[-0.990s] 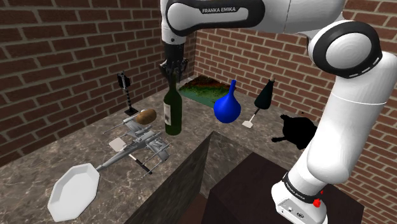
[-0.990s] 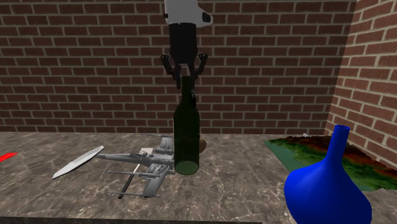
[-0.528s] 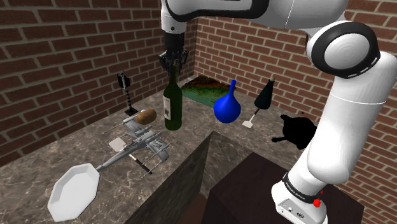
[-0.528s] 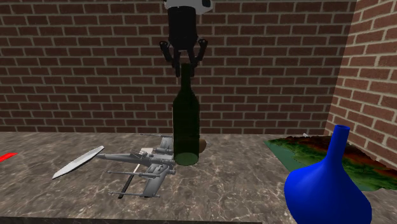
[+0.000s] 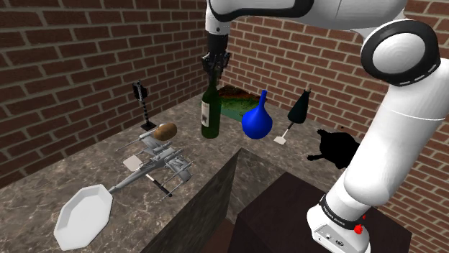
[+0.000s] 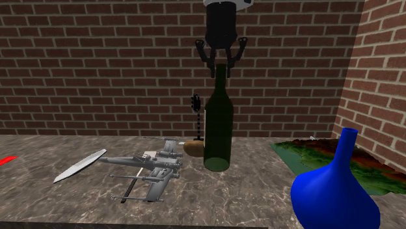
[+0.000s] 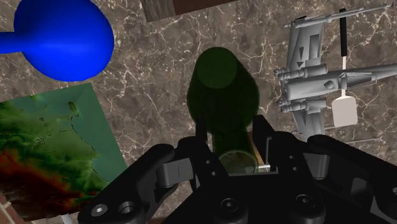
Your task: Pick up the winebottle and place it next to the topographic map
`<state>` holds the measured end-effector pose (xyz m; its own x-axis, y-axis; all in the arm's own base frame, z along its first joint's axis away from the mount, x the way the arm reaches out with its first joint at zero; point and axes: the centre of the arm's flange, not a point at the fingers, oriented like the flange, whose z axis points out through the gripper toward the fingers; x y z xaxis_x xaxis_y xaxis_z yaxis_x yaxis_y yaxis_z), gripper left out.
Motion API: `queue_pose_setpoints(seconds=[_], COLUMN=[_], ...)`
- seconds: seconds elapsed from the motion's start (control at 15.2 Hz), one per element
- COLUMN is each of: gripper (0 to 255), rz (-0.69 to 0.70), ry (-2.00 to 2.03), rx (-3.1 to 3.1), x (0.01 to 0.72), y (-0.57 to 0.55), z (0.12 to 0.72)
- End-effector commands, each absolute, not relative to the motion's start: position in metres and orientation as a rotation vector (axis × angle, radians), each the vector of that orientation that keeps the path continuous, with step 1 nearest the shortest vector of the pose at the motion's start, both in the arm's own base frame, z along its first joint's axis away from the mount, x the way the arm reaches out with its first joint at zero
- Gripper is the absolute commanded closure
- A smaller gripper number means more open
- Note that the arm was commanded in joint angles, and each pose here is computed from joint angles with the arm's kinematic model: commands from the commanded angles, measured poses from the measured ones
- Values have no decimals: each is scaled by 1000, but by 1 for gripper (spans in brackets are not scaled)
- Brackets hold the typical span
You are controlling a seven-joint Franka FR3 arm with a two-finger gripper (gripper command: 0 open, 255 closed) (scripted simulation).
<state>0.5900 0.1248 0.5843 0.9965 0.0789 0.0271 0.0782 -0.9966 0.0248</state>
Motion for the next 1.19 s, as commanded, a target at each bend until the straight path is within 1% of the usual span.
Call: queue_pose_setpoints(seconds=[0.0,1.12], gripper=[255,255], rz=[45,45], ry=[125,125], rx=[3115,3115], x=[591,600], y=[97,-127], z=[585,586])
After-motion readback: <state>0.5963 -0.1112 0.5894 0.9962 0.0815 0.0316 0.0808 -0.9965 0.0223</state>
